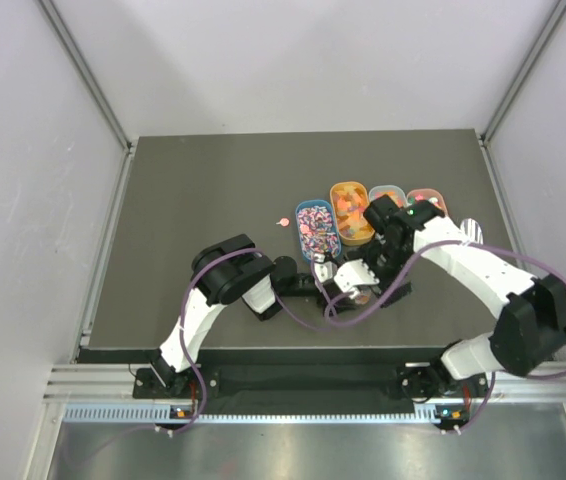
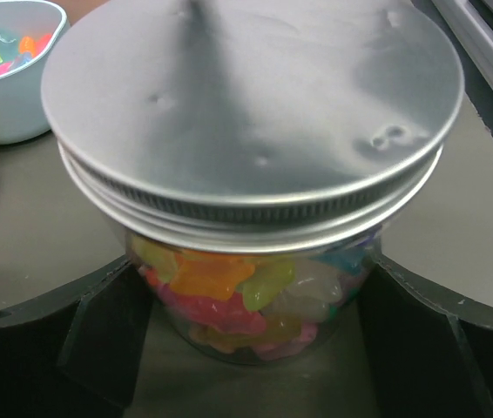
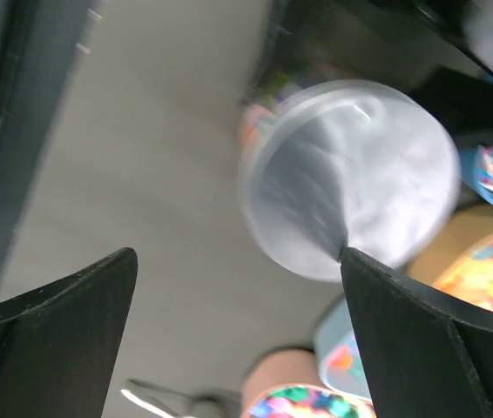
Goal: Pack the candies
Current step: Screw the bottle lid onto the packing bottle.
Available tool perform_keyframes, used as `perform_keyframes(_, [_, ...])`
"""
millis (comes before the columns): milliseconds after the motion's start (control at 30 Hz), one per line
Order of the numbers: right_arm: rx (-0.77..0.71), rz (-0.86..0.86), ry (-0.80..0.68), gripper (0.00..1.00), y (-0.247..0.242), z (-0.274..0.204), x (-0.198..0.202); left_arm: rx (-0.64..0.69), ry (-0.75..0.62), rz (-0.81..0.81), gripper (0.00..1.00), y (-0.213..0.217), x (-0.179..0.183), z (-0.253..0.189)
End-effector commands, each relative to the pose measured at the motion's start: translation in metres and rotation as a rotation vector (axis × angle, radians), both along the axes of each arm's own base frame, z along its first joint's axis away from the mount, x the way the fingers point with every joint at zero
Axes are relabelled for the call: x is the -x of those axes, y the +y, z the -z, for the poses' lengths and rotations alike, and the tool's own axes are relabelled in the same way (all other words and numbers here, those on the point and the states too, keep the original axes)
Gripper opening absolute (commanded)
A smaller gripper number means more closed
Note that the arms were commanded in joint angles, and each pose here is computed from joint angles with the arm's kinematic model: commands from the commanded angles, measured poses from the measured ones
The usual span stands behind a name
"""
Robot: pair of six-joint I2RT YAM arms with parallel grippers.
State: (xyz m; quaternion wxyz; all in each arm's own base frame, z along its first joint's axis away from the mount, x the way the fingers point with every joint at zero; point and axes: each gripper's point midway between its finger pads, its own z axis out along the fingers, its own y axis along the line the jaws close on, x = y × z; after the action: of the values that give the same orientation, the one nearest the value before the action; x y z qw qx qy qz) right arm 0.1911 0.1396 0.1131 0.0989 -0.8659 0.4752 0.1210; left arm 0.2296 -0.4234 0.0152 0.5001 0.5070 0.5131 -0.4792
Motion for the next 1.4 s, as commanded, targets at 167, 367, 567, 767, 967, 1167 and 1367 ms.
perform_keyframes(167, [-0.035,-0.093,-0.073,1.0,0.009,-0.026,-0.046,-0.025,-0.002,-0.175,0.0,0.03,-0.028,0.029])
perform_keyframes(367, [-0.047,-0.119,-0.046,1.0,0.016,-0.02,-0.043,-0.027,-0.003,-0.175,0.0,0.028,-0.03,0.03])
perform_keyframes(567, [-0.069,-0.162,-0.013,1.0,0.027,-0.017,-0.041,-0.029,-0.001,-0.173,0.0,0.028,-0.029,0.031])
perform_keyframes(767, [-0.073,-0.18,-0.011,1.0,0.036,-0.014,-0.048,-0.034,0.002,-0.176,0.0,0.028,-0.03,0.033])
perform_keyframes(967, [-0.089,-0.21,-0.005,1.0,0.044,-0.015,-0.045,-0.031,-0.001,-0.175,0.0,0.026,-0.031,0.032])
perform_keyframes(1167, [-0.085,-0.22,0.021,1.0,0.048,-0.009,-0.04,-0.036,0.003,-0.178,0.0,0.027,-0.031,0.034])
perform_keyframes(1367, [-0.082,-0.215,0.034,1.0,0.049,-0.003,-0.035,-0.037,0.003,-0.176,0.0,0.026,-0.031,0.035])
